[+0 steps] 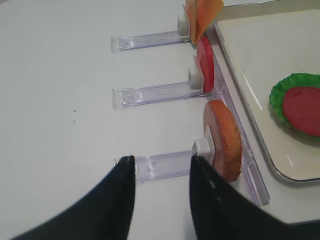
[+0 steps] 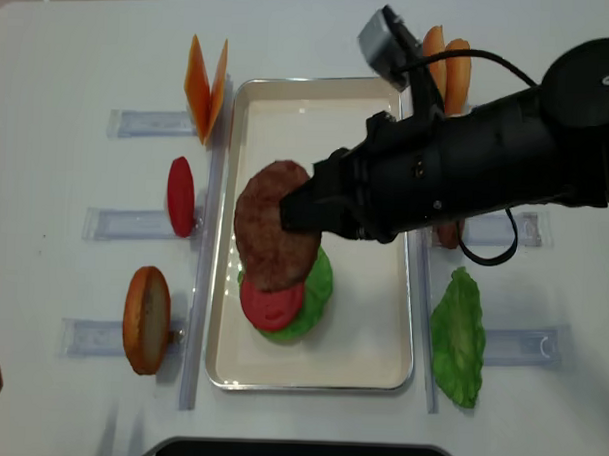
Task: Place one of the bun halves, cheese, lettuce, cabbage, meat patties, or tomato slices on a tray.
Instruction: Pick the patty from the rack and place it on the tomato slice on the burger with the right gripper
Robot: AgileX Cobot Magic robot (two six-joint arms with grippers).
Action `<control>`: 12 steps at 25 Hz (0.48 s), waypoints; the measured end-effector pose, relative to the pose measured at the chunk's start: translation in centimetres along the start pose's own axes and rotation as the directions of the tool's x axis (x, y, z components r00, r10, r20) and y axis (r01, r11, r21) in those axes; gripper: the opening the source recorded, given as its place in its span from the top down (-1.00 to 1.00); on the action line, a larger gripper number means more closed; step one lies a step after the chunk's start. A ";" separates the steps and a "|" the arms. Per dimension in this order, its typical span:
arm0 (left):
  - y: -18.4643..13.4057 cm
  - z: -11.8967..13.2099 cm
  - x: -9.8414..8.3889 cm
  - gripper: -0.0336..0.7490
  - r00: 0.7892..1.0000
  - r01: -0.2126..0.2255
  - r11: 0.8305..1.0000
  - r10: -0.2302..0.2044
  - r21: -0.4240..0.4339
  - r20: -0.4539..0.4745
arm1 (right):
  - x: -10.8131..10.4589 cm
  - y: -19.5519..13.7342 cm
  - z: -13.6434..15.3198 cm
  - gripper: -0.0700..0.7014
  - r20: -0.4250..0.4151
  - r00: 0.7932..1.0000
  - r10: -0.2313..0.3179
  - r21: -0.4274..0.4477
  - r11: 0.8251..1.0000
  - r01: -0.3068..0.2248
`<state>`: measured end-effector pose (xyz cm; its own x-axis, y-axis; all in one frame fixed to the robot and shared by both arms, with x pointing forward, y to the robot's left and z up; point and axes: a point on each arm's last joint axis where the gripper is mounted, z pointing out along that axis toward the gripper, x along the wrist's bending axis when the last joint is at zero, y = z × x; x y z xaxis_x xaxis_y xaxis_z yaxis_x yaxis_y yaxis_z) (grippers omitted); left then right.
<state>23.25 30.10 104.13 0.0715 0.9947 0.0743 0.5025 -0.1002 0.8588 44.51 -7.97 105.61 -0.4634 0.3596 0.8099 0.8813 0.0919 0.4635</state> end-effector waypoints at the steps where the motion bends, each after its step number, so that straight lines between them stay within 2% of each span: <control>1: 0.0 0.0 0.0 0.19 1.000 0.000 1.000 0.000 0.000 0.000 | -0.5 0.0 -0.2 0.52 -0.029 1.000 0.006 -0.030 1.000 -0.007; 5: 0.0 0.0 0.0 0.19 1.000 0.000 1.000 0.000 0.000 0.000 | -2.3 -0.2 -0.3 0.53 -0.079 0.996 0.035 -0.074 0.996 -0.040; 12: 0.0 0.0 0.0 0.19 1.000 0.000 1.000 0.000 0.000 0.000 | -4.7 -1.1 2.4 0.53 -0.091 0.992 0.083 -0.012 0.996 -0.084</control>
<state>23.25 30.10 104.13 0.0715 0.9947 0.0743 0.5025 -0.1002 0.8588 45.98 -7.50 100.41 -0.3953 0.2800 0.8748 0.9160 0.0500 0.3980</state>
